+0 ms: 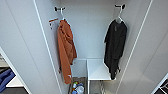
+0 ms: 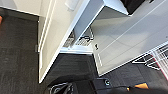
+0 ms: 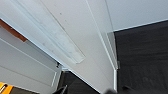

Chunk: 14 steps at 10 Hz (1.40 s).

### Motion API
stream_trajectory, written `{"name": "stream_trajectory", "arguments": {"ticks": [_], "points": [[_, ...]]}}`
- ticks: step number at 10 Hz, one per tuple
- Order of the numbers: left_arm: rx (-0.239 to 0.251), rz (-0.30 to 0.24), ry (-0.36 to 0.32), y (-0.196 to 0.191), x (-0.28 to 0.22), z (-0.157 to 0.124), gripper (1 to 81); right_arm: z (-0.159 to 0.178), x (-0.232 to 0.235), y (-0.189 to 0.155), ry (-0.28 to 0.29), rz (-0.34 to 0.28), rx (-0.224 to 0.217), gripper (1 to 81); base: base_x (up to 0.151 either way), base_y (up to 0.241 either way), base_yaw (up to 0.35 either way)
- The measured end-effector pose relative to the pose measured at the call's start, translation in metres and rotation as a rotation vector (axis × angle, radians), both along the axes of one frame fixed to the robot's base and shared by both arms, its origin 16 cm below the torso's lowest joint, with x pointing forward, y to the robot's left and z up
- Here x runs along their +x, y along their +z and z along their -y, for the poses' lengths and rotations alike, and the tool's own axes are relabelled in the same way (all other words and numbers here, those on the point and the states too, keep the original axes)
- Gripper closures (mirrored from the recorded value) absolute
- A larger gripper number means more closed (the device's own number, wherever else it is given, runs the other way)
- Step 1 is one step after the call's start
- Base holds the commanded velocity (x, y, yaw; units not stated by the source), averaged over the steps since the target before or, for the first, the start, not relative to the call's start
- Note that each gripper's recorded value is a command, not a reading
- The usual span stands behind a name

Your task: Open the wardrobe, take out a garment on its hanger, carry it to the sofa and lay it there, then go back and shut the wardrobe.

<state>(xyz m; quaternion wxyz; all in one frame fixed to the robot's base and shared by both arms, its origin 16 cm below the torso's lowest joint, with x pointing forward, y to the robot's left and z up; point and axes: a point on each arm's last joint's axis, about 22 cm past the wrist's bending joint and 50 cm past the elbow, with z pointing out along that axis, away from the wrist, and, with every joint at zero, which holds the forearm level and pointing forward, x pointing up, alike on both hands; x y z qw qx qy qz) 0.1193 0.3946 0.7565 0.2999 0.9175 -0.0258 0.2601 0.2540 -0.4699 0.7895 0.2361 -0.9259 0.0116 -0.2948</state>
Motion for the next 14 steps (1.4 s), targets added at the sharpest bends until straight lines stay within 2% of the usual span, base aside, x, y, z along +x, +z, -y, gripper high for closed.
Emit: {"name": "stream_trajectory", "arguments": {"ticks": [1,3,4,7,9,11,12,14], "points": [[-0.022,0.009,0.043,-0.024,0.004,0.011,1.0,0.006,-0.002,-0.021,-0.029,-0.024,-0.003,1.0,0.0,0.0,0.0],[-0.077,-0.021,0.093,-0.08,-0.005,0.057,1.0,-0.033,-0.015,-0.086,-0.059,-0.103,0.069,1.0,0.0,0.0,0.0],[-0.077,-0.049,0.111,-0.11,-0.017,0.074,1.0,-0.053,-0.031,-0.122,-0.075,-0.151,0.091,1.0,0.0,0.0,0.0],[-0.012,-0.127,0.13,-0.191,-0.054,0.104,1.0,-0.091,-0.114,-0.216,-0.124,-0.32,0.091,1.0,0.0,0.0,0.0],[0.016,-0.168,0.125,-0.23,-0.074,0.138,1.0,-0.129,-0.144,-0.258,-0.14,-0.37,0.098,1.0,0.0,0.0,0.0],[0.067,-0.222,0.105,-0.262,-0.1,0.156,1.0,-0.171,-0.182,-0.291,-0.141,-0.426,0.1,1.0,0.0,0.0,0.0],[0.099,-0.241,0.096,-0.276,-0.107,0.162,1.0,-0.182,-0.203,-0.306,-0.14,-0.459,0.078,1.0,0.0,0.0,0.0],[0.133,-0.282,0.073,-0.297,-0.123,0.192,1.0,-0.205,-0.232,-0.329,-0.129,-0.504,0.039,1.0,0.0,0.0,0.0]]}}
